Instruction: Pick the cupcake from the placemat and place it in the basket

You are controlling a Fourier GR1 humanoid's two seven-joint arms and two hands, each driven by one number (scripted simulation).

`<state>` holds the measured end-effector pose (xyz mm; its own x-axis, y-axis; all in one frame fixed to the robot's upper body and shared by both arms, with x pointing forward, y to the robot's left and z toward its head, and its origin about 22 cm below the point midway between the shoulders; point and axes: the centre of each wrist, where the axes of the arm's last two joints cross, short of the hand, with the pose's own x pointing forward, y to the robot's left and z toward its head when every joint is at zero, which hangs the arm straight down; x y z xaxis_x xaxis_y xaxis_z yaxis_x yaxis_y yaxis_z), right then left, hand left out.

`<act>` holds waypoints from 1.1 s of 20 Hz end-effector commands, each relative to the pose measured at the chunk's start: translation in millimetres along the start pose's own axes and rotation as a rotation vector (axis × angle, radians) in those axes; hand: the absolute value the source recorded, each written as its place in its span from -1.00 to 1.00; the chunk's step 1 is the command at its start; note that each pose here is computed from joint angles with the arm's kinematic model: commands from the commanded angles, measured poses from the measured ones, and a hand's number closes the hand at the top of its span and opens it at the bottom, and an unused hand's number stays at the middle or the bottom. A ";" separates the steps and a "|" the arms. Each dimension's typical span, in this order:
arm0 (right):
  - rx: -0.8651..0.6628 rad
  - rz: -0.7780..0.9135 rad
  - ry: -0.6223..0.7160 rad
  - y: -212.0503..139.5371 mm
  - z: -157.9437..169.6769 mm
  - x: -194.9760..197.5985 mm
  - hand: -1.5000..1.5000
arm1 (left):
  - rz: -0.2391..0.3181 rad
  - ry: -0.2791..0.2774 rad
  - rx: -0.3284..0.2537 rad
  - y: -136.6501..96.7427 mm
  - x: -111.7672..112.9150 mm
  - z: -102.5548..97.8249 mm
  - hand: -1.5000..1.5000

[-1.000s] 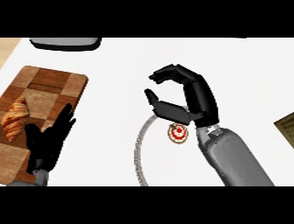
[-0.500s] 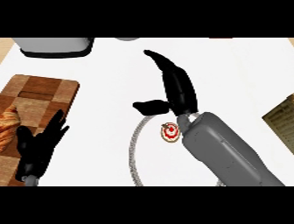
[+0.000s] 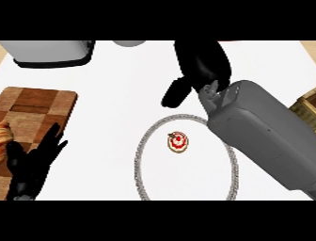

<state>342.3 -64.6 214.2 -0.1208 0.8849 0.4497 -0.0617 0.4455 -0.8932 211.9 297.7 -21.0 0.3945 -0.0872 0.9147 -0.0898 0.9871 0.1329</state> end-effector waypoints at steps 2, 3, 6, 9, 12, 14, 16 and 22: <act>0.206 0.162 0.064 -38.9 16.0 32.5 -1.00 | -0.013 0.162 0.016 -2.1 -35.7 10.5 0.00; 0.225 0.165 0.100 -52.5 13.0 32.6 -1.00 | -0.012 0.180 0.006 0.2 -37.0 14.4 0.00; 0.289 0.212 0.112 -72.3 21.8 41.0 -1.00 | -0.013 0.173 0.011 5.8 -36.7 18.3 0.00; 0.332 0.242 0.148 -82.7 24.1 30.8 -1.00 | -0.012 0.165 0.029 16.3 -30.3 16.1 0.00; 0.340 0.248 0.153 -90.6 31.6 36.5 -1.00 | -0.004 0.164 0.026 7.5 -40.2 16.9 0.00; 0.359 0.214 0.135 -94.7 37.8 29.4 -1.00 | -0.018 0.180 0.008 3.7 -36.6 15.0 0.00; 0.365 0.211 0.144 -98.8 43.9 34.4 -1.00 | -0.004 0.145 0.019 6.0 -22.1 10.4 0.00; 0.364 0.155 0.151 -70.9 54.6 20.0 -1.00 | -0.012 0.167 0.009 7.9 -33.5 5.6 0.00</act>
<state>303.9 -94.0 295.8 -0.1509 0.9226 0.3550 -0.3944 0.2732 -0.8774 208.6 299.1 -18.6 0.3836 -0.0829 0.9198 -0.0879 0.9882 0.1257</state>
